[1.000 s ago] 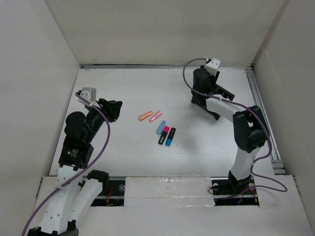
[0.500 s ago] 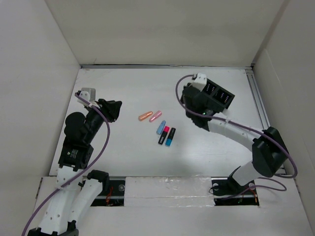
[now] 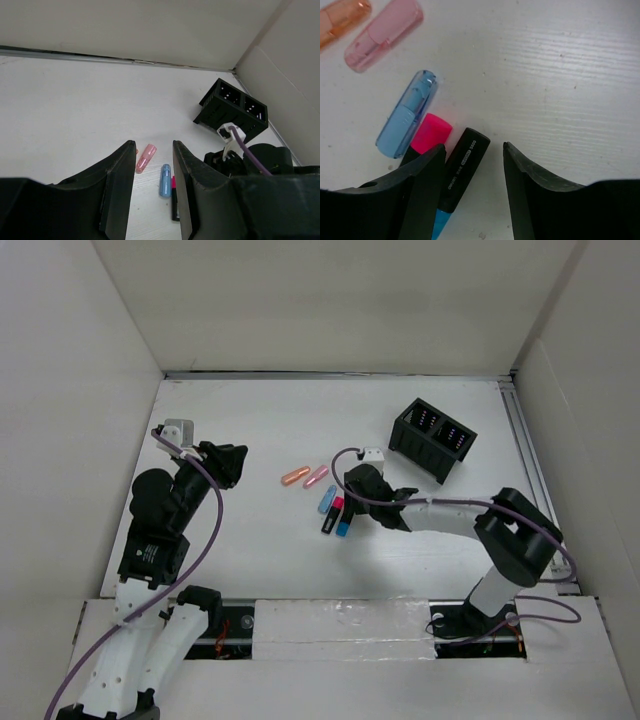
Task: Organize the desk
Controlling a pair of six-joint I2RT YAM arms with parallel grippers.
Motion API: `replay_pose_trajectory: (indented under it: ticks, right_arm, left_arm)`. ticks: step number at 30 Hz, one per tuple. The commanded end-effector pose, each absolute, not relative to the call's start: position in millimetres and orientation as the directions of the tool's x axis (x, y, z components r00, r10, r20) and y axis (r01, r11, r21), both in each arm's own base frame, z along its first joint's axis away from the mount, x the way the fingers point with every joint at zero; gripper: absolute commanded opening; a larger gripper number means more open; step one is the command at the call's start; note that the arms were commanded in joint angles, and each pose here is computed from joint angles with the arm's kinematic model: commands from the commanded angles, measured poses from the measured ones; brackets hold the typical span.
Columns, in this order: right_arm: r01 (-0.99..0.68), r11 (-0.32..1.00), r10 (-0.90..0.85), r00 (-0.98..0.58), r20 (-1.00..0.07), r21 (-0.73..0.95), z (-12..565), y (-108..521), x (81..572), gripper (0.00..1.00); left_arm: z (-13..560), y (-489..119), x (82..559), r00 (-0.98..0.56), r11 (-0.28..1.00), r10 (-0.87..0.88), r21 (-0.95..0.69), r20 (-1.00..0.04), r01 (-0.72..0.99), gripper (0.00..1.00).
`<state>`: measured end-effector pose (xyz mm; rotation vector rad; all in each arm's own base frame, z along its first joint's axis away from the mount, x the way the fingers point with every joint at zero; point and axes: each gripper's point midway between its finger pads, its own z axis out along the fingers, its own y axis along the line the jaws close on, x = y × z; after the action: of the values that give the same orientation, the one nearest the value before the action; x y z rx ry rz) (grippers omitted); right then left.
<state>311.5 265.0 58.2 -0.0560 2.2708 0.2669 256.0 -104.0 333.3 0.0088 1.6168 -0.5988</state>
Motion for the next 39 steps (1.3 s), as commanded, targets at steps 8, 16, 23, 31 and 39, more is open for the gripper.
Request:
replay_pose_trajectory:
  ticks: [8, 16, 23, 31, 39]
  right_arm:
    - [-0.143, 0.971, 0.047, -0.677, -0.735, 0.194, 47.6, 288.9, 321.7, 0.53]
    - [-0.106, 0.983, 0.027, -0.720, -0.693, 0.149, 28.1, 271.5, 307.3, 0.52]
    - [-0.112, 0.986, 0.003, -0.734, -0.679, 0.126, 27.7, 260.6, 300.9, 0.45]
    - [-0.137, 0.982, -0.013, -0.736, -0.677, 0.130, 30.8, 267.7, 303.5, 0.39]
    - [-0.134, 0.983, 0.004, -0.676, -0.737, 0.127, 61.2, 263.6, 317.0, 0.13]
  left_arm:
    - [346.9, -102.6, 253.7, -0.090, 0.862, -0.335, -0.344, -0.938, 0.373, 0.32]
    - [347.7, -101.5, 253.7, -0.087, 0.864, -0.336, -0.344, -0.938, 0.368, 0.32]
    - [349.9, -100.3, 252.1, -0.078, 0.865, -0.339, -0.343, -0.938, 0.367, 0.32]
    - [352.6, -99.8, 250.0, -0.068, 0.864, -0.339, -0.340, -0.938, 0.371, 0.32]
    - [352.2, -98.6, 251.0, -0.066, 0.868, -0.339, -0.339, -0.939, 0.364, 0.32]
